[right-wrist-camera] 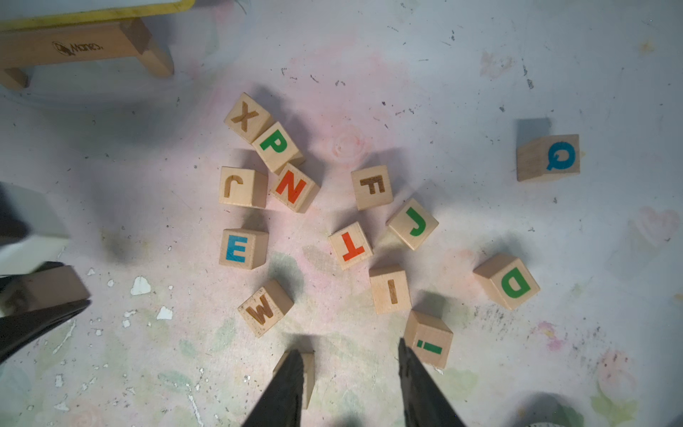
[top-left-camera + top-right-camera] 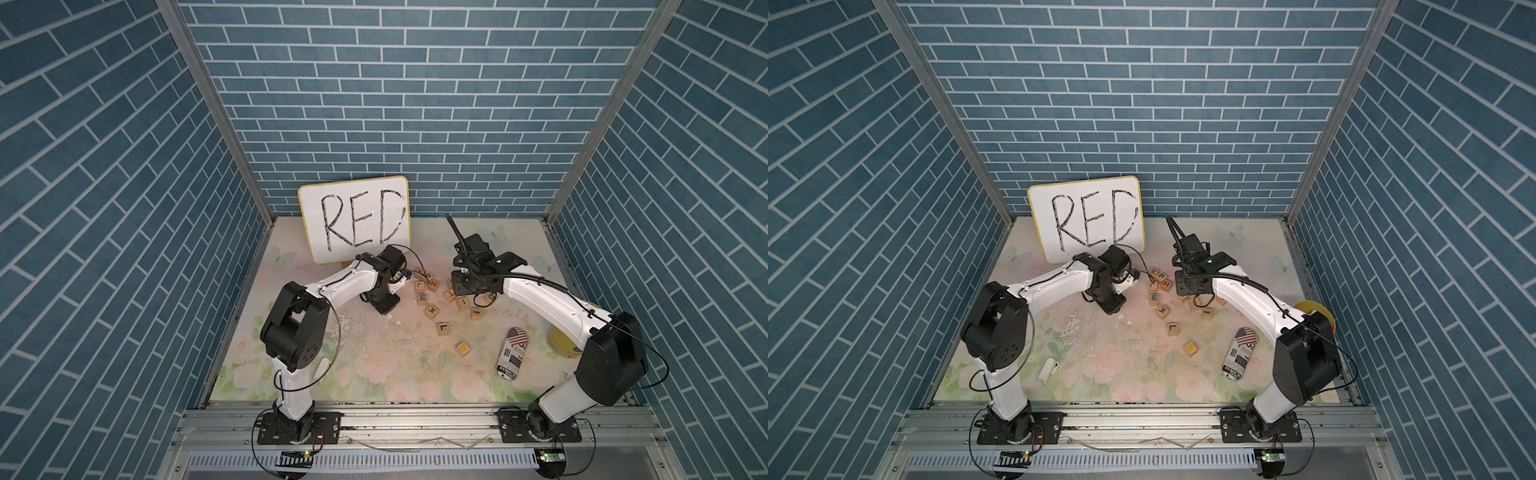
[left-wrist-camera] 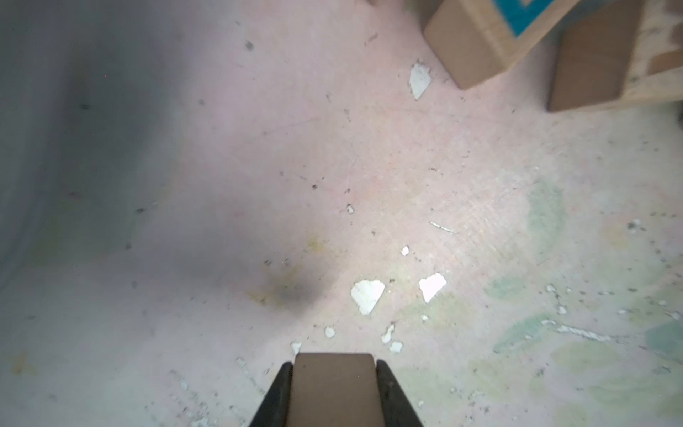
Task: Assemble the uppercase word "red" with letter blocks
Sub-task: Pick up the letter block from the center of the board, then place the letter block at the center of the board.
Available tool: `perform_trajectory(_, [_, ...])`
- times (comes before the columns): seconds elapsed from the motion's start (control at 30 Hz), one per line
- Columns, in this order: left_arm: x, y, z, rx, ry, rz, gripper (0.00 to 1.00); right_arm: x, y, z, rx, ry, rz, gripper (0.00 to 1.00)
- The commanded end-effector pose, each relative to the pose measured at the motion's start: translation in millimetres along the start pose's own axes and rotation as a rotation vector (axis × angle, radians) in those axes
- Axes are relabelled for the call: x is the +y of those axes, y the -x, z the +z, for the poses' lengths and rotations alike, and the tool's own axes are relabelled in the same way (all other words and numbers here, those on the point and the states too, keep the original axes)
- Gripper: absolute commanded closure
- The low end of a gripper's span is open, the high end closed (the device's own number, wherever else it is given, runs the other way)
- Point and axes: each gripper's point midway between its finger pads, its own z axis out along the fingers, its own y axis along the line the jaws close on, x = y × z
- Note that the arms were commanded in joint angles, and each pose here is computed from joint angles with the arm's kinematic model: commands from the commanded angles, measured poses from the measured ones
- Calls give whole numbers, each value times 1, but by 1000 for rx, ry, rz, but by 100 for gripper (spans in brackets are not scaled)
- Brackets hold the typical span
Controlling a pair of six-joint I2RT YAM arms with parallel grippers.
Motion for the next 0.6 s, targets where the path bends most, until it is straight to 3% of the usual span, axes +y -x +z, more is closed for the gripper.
perform_trajectory(0.0, [17,-20,-13,23,18,-42,76,2,4,1,-6,9,4,56])
perform_trajectory(0.57, [97,-109,-16,83,9,-367,75,9,2,22,29,31,8,57])
